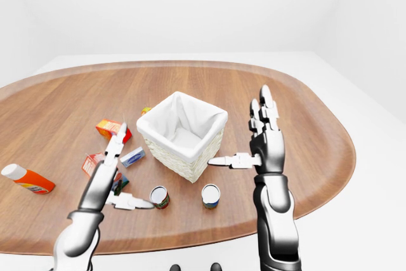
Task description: Pick up the tomato sauce, and put it in the basket.
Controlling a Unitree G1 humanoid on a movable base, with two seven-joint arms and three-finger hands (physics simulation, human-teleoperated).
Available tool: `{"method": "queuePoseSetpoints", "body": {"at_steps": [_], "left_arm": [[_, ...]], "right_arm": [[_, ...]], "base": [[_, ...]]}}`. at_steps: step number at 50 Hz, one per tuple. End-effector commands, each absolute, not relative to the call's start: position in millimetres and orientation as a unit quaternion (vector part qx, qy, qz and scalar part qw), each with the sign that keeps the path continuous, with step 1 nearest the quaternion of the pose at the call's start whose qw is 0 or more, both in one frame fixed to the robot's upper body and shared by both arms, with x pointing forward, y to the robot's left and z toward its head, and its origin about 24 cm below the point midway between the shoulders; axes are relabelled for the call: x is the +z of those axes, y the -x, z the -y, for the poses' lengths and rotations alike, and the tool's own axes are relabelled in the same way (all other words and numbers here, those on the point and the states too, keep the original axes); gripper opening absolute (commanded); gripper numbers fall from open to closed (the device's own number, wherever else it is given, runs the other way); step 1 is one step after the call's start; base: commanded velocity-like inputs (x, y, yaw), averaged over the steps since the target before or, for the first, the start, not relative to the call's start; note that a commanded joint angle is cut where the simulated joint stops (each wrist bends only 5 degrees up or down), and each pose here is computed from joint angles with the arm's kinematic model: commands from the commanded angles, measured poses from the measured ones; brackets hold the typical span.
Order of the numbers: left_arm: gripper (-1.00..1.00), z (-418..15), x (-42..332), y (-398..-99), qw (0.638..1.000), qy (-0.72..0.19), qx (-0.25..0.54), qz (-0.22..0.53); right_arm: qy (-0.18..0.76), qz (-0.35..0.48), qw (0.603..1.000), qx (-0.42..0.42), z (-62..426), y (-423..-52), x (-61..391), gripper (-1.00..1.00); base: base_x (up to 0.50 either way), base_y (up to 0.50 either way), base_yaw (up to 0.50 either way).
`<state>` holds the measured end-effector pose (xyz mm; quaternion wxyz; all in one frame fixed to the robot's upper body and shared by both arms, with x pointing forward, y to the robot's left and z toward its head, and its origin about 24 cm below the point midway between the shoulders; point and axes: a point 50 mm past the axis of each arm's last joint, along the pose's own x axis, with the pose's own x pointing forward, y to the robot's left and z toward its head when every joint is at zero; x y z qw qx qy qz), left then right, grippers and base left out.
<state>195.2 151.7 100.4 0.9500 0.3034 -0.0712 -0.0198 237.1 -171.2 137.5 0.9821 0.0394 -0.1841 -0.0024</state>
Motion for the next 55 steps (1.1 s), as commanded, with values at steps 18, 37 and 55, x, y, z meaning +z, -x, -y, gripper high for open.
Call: {"method": "queuePoseSetpoints", "body": {"at_steps": [18,37,55], "left_arm": [[1.0,-150.1,89.1,-193.2,0.949,-0.31,-0.024,0.049],[1.0,-146.9,81.7,-192.5,0.949,-0.313,-0.03,0.037],[1.0,-145.3,71.5,-193.2,0.948,-0.315,-0.034,0.021]], "right_arm": [[-0.038,0.175,0.984,-0.002,170.6,-238.1,133.4,1.0],[-0.038,0.175,0.984,-0.002,170.9,-238.3,133.6,1.0],[-0.038,0.173,0.984,-0.003,171.4,-238.9,132.3,1.0]], "base": [[0.0,0.0,0.0],[0.0,0.0,0.0],[0.0,0.0,0.0]]}}
